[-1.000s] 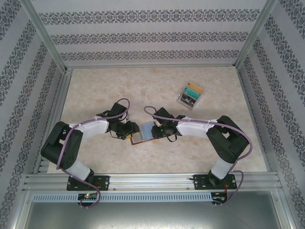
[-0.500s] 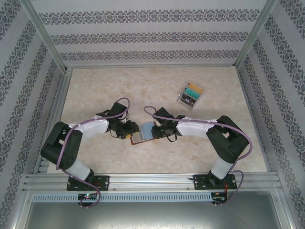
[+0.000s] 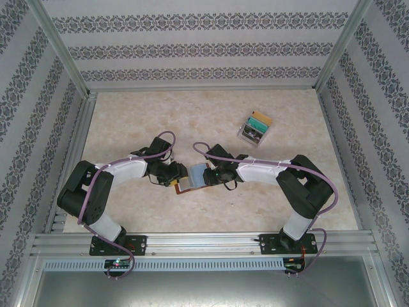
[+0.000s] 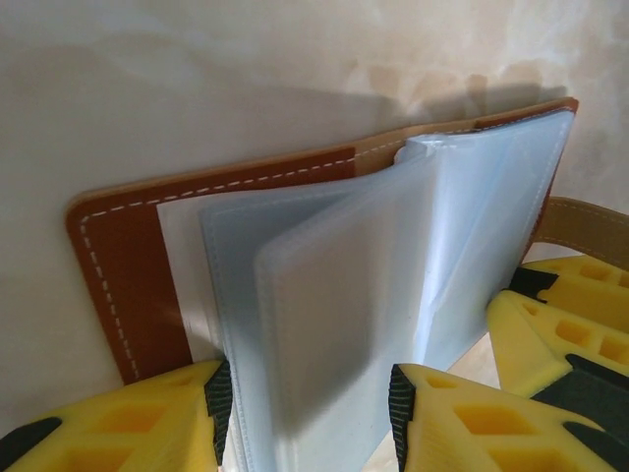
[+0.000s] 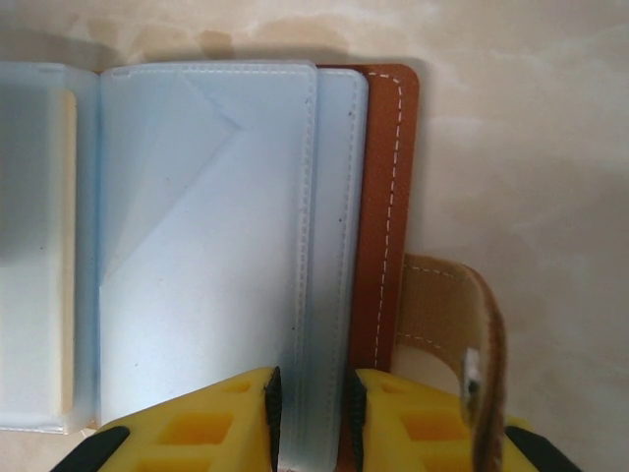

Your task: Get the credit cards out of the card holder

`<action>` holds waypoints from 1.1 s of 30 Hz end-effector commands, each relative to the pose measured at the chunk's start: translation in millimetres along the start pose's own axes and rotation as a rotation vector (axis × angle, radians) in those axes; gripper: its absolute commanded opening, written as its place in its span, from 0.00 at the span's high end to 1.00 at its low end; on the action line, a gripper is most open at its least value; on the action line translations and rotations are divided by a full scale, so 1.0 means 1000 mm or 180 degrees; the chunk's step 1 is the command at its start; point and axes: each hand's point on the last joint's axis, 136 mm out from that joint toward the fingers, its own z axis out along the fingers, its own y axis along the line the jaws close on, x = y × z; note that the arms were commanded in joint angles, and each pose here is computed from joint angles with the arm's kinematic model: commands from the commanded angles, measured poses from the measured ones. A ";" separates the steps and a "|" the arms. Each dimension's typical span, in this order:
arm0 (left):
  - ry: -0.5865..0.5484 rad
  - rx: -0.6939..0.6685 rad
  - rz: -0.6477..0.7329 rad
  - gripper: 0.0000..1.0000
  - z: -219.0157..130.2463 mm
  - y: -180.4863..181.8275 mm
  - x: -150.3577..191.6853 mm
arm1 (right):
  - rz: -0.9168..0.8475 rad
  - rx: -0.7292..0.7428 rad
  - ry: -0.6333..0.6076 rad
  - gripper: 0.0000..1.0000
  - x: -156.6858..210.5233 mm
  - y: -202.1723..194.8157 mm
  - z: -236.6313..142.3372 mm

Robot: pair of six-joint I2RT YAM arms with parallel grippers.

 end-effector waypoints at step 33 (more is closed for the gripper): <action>-0.0069 -0.0017 0.0283 0.30 -0.011 -0.019 0.001 | 0.0040 0.0035 0.0194 0.71 0.020 -0.001 0.014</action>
